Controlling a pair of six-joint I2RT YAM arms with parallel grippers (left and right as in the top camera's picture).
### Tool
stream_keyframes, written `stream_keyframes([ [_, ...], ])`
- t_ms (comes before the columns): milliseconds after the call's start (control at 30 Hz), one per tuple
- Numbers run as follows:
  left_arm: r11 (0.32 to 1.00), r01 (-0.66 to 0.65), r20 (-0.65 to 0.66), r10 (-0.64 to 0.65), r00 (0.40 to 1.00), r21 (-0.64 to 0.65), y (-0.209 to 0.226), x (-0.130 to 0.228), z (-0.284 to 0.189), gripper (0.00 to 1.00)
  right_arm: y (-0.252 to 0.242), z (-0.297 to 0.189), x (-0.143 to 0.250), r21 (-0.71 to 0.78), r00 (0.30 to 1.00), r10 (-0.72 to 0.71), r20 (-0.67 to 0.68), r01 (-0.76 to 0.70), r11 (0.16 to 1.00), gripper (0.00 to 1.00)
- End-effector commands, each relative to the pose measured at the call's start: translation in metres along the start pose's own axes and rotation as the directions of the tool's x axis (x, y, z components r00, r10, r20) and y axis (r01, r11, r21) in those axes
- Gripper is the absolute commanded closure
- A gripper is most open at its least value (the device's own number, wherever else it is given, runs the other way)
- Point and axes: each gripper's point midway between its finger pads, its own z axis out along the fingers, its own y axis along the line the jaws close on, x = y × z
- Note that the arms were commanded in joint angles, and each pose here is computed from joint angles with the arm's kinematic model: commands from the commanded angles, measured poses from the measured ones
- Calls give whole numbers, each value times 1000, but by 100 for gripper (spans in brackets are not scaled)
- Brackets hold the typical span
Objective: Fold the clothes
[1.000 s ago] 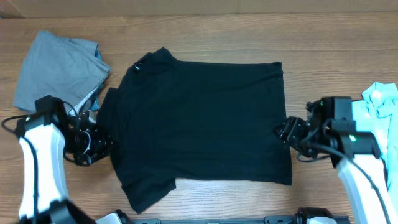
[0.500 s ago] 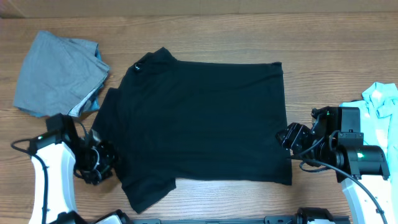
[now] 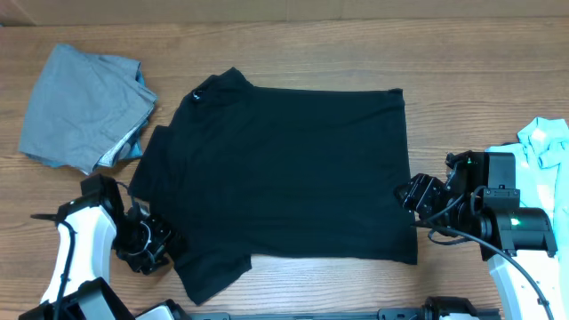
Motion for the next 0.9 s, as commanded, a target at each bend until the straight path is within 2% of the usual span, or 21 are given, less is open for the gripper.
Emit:
stream_keyframes([
  [0,998,45,-31,-47,998,-44,8,9,12,41,7,-7,-9,-11,999,-15,36,15,1000,33],
  [133,995,38,-46,-42,998,-92,13,17,26,44,6,-7,-13,-5,998,-20,55,20,1000,33],
  [333,995,0,-54,-5,999,-95,9,22,41,49,6,-7,-15,-2,998,-22,64,22,1000,32],
  [500,995,15,-67,-22,997,-104,11,26,41,74,6,-7,-15,-2,998,-23,65,23,1000,32],
  [533,994,19,-83,-29,996,-112,12,30,40,72,6,-7,-15,-2,998,-23,65,23,1000,31],
  [567,992,22,-99,-34,994,-123,15,34,40,63,6,-7,-15,-2,998,-23,65,23,1000,31],
  [600,990,24,-107,-39,993,-137,18,36,39,47,6,-7,-15,-2,998,-25,64,25,1000,32],
  [767,997,-35,-152,24,988,-68,7,44,39,47,6,-7,-15,-1,997,-42,65,42,999,31],
  [867,996,-53,-197,37,980,-76,10,55,37,48,6,-7,-15,0,997,-45,65,45,999,31],
])
